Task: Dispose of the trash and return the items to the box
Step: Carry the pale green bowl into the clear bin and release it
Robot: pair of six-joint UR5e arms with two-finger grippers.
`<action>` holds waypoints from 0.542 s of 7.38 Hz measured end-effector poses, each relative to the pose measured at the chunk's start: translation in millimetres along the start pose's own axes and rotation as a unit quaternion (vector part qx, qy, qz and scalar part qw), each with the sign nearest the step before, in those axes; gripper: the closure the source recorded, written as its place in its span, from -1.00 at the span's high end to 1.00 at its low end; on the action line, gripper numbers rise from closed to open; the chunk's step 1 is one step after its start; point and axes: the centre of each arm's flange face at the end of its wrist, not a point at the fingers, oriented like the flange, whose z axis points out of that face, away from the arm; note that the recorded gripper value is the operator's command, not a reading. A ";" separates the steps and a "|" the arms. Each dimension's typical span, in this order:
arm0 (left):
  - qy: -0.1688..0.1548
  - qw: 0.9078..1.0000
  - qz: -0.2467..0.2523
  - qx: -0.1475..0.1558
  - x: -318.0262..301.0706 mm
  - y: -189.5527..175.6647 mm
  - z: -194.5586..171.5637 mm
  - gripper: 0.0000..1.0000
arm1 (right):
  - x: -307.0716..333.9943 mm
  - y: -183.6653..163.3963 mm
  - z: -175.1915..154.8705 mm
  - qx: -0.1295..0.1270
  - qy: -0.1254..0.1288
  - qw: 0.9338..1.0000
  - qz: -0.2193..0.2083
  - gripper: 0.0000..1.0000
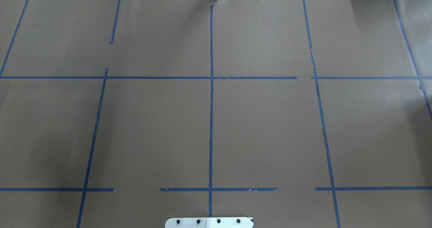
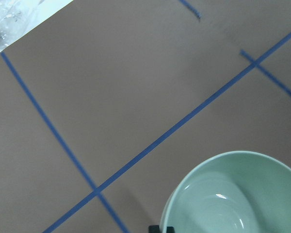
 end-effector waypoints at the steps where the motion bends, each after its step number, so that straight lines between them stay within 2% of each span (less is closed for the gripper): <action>1: 0.000 1.000 0.012 -0.010 -19.7 23.6 9.4 -1.00 | -0.3 -0.5 -0.1 0.000 0.000 1.000 -0.001 1.00; 4: -0.007 1.000 0.018 -0.009 -46.7 80.3 50.0 -1.00 | -1.9 -2.0 0.9 0.000 -0.001 1.000 -0.004 1.00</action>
